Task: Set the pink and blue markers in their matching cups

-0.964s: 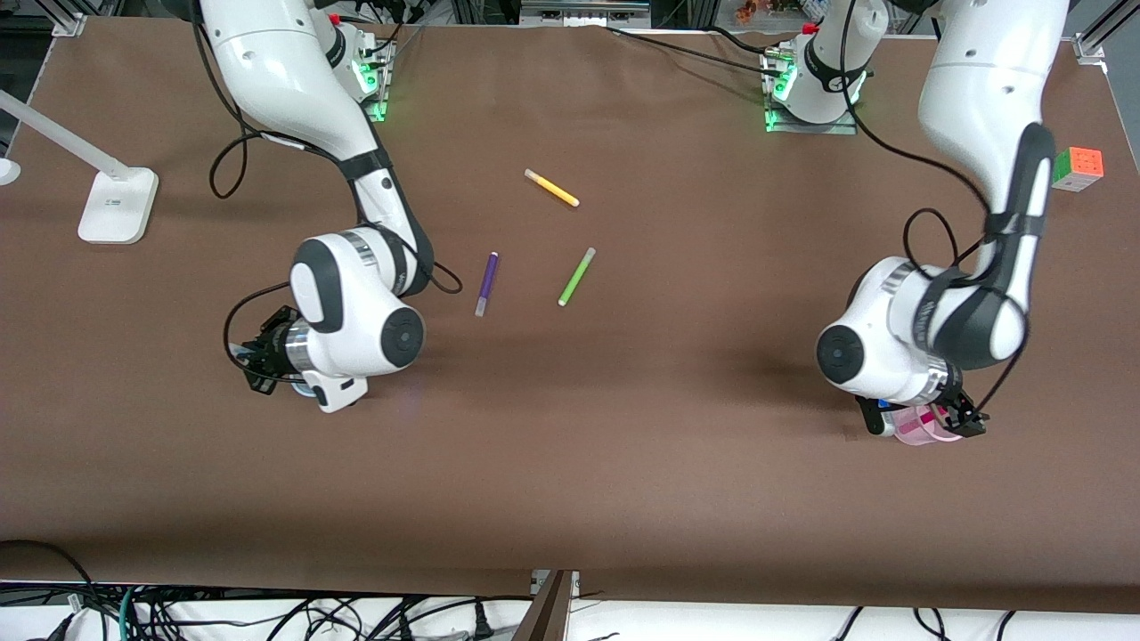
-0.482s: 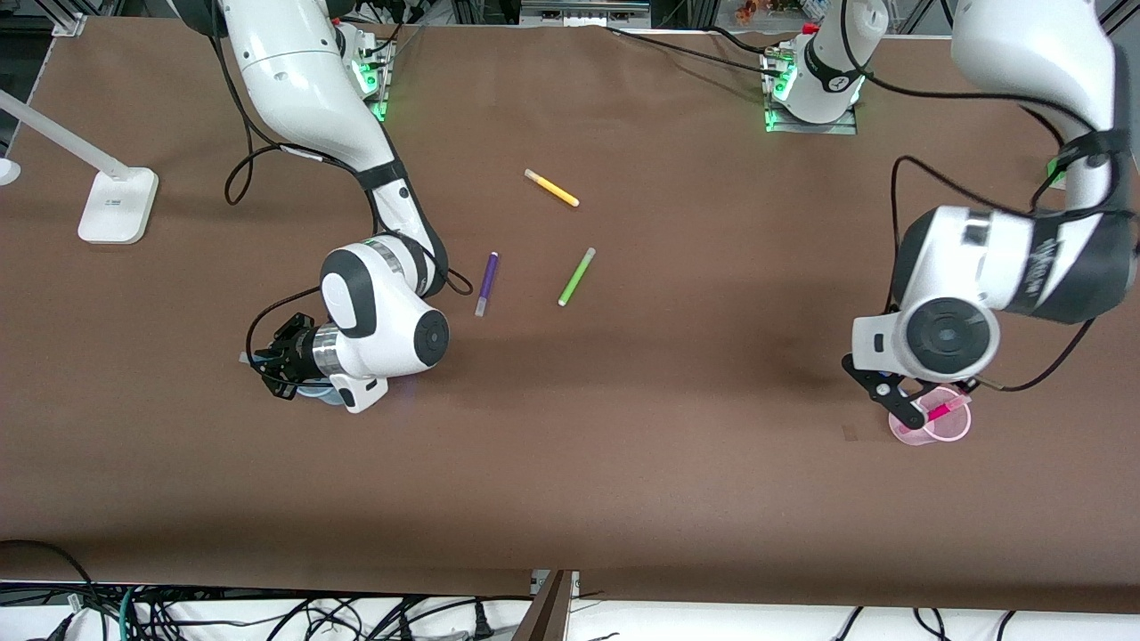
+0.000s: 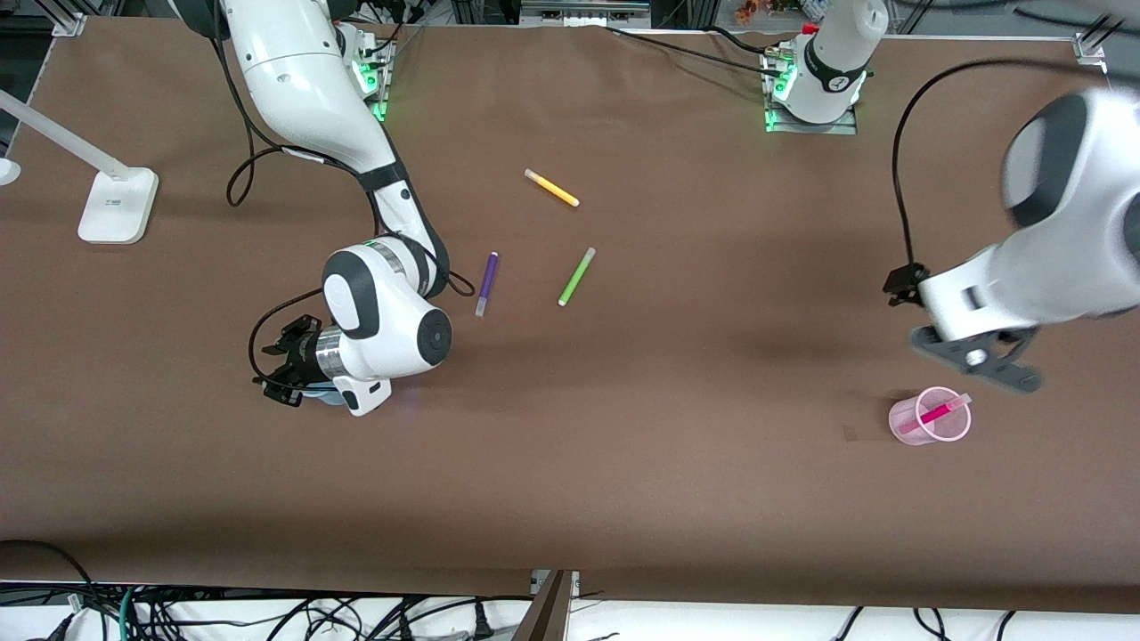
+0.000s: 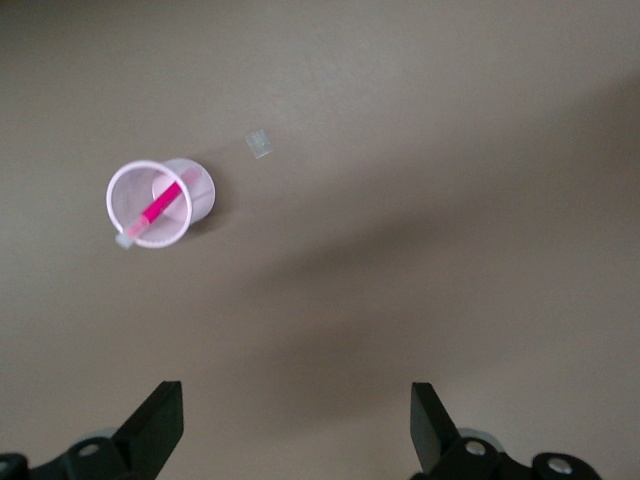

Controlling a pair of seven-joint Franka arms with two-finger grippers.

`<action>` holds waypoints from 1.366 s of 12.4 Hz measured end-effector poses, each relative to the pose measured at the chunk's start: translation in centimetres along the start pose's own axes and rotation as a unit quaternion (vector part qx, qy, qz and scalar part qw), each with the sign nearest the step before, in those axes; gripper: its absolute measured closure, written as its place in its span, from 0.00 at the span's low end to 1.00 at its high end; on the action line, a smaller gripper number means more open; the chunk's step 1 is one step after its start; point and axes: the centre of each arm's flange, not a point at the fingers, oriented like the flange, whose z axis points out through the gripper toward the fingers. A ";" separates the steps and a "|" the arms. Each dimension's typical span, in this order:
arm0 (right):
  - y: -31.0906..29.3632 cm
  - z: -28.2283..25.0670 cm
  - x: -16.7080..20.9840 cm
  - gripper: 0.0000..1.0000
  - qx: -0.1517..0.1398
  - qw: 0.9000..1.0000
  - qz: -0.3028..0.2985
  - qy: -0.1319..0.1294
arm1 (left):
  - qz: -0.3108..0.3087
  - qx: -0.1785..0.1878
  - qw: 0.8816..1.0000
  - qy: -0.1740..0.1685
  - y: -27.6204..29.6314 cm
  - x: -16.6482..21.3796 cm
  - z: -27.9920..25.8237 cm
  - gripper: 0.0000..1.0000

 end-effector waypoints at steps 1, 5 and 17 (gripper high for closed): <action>0.5 -1.5 -0.9 0.26 -0.002 0.999 0.029 0.019 | -0.050 -0.007 0.998 0.028 -0.5 -1.7 -1.3 0.00; 3.3 -5.5 -9.1 0.00 0.077 0.966 0.190 0.156 | -0.105 -0.010 0.990 0.091 -0.4 -9.1 -0.5 0.00; 0.6 -4.5 -29.7 0.00 0.419 0.668 0.549 0.277 | -0.107 -0.004 0.989 0.100 -0.6 -10.3 -1.8 0.00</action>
